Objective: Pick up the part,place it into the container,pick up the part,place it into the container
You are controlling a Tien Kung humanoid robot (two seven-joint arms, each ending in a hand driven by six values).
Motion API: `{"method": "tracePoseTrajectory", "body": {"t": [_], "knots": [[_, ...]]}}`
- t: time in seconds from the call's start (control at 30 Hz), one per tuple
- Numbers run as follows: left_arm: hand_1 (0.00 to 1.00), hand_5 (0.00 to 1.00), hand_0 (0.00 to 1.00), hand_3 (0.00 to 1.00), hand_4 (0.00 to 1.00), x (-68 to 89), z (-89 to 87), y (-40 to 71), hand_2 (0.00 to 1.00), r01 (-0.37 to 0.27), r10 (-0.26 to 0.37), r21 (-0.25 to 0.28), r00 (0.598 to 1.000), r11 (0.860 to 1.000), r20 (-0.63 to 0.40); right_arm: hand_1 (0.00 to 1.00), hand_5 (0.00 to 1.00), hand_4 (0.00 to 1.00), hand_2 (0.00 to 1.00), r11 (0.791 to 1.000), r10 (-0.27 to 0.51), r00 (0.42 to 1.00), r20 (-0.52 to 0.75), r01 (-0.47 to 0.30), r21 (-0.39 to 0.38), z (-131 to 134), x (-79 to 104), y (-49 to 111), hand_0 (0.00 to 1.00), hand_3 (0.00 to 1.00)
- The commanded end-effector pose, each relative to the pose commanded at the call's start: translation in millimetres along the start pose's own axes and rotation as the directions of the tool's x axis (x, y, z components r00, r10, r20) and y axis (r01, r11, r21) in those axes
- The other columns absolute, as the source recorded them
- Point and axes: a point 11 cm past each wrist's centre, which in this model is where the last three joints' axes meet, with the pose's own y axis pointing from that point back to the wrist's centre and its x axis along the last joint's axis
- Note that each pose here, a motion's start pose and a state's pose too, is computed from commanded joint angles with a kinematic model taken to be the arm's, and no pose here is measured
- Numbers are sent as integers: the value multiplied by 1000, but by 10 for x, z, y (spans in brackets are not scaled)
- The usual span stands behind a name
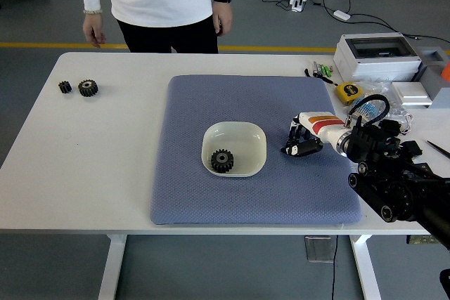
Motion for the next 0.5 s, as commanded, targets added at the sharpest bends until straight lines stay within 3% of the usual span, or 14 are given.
{"method": "tracePoseTrajectory", "body": {"t": [0.03,0.2,0.23,0.4,0.43,0.5], "knots": [[676,568,715,568,602,-1,-2,0,677,0,0,0,1000,1000,0,420,384,712,471,1000,0,1000,2,0,1,0,-9,2,229,471],[676,568,715,568,602,-3,-7,0,677,1,-1,2,1000,1000,1,420,384,712,471,1000,-6,1000,15,6,2,6,-36,8,229,471],[676,568,715,568,603,-4,-8,0,677,1,-1,2,1000,1000,1,337,236,737,408,1000,-7,1000,15,7,2,8,-36,9,229,447],[676,568,715,568,603,-3,-1,0,677,0,0,1,1000,1000,1,337,236,737,408,1000,-20,1000,16,20,-3,22,-35,13,229,447],[676,567,714,568,602,-3,1,0,677,0,0,0,1000,1000,1,255,188,764,354,1000,-23,1000,16,24,-5,27,-36,14,223,428],[676,567,714,568,602,-4,4,0,677,0,0,0,1000,1000,0,255,188,764,354,1000,-29,999,16,30,-8,34,-35,16,223,428]]}}
